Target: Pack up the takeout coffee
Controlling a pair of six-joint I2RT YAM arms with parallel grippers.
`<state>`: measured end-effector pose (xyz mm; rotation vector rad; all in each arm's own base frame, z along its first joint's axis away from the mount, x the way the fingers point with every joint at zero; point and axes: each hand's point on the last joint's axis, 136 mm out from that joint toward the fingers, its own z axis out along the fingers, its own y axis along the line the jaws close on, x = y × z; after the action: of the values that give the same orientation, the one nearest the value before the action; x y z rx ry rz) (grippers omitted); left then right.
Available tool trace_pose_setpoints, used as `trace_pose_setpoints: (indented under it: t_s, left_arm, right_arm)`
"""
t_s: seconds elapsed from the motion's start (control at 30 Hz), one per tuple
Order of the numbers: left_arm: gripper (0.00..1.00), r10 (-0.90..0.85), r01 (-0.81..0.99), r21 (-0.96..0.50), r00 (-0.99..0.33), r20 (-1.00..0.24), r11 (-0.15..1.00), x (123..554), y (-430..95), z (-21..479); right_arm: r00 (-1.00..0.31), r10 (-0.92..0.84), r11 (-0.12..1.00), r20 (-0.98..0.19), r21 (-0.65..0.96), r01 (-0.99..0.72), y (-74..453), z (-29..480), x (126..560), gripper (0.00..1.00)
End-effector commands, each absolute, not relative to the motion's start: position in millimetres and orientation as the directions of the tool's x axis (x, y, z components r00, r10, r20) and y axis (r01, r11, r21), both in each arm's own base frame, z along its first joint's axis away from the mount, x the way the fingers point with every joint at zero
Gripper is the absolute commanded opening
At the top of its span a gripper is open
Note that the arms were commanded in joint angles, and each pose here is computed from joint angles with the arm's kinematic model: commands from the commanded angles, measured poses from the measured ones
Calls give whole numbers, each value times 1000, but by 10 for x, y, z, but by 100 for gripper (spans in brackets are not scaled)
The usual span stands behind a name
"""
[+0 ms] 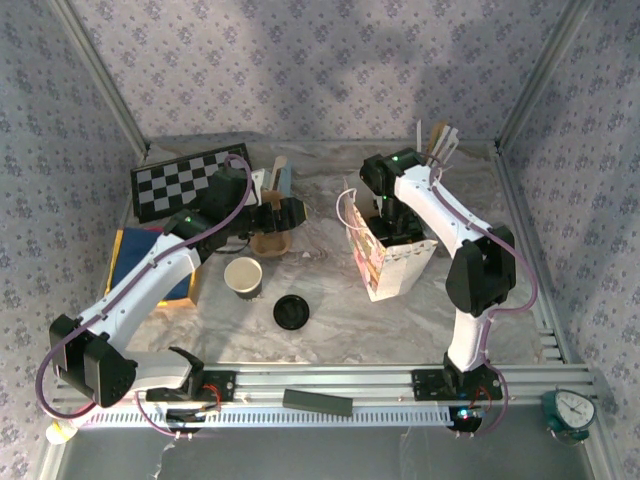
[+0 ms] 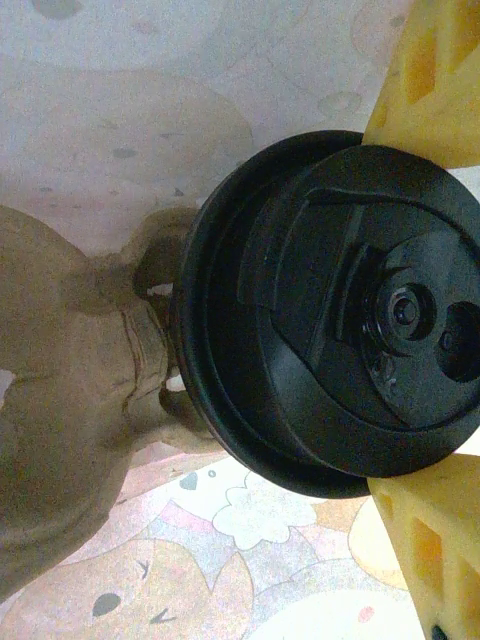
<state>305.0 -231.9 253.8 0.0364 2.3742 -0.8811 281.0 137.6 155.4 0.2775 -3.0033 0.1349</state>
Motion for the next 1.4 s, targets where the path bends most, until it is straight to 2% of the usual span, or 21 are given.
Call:
trace_pose_setpoints:
  t_s: [0.0, 1.37]
  left_arm:
    - [100, -191, 247, -605, -802, -565, 757, 3098, -2358, 2716]
    - [100, -190, 242, -606, -807, -560, 758, 3108, -2363, 2690]
  right_arm:
    - [-969, -181, 979, 171, -65, -194, 1361, 1505, 2729, 65]
    - [-969, -181, 979, 166, -62, -194, 1369, 1517, 2726, 64]
